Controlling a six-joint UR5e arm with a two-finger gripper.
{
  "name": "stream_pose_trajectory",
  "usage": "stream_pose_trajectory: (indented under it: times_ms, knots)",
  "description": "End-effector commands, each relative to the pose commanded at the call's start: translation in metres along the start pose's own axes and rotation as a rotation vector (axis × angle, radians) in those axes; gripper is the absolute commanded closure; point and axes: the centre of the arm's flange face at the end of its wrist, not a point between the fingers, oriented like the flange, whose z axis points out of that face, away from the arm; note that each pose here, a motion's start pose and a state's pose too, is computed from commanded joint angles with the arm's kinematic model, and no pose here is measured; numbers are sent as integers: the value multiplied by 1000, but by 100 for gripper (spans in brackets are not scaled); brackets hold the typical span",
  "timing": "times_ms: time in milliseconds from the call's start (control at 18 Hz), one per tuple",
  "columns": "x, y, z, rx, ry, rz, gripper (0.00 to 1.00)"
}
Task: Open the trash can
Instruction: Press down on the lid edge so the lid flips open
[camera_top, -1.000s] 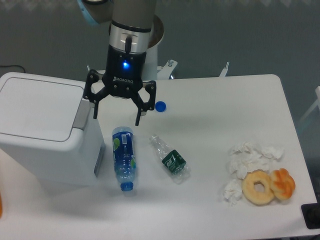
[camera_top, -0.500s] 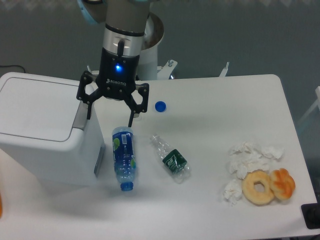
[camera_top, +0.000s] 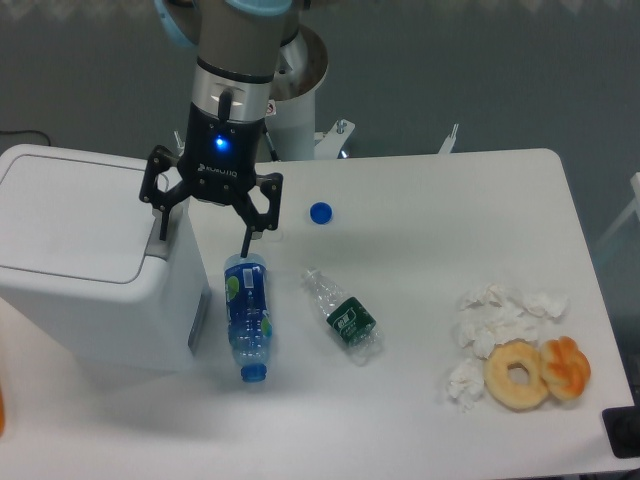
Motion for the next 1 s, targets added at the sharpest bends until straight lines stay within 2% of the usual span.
stream_pose_trajectory:
  times_ms: [1000]
  knots:
    - [-2, 3, 6, -11, 3, -3, 0]
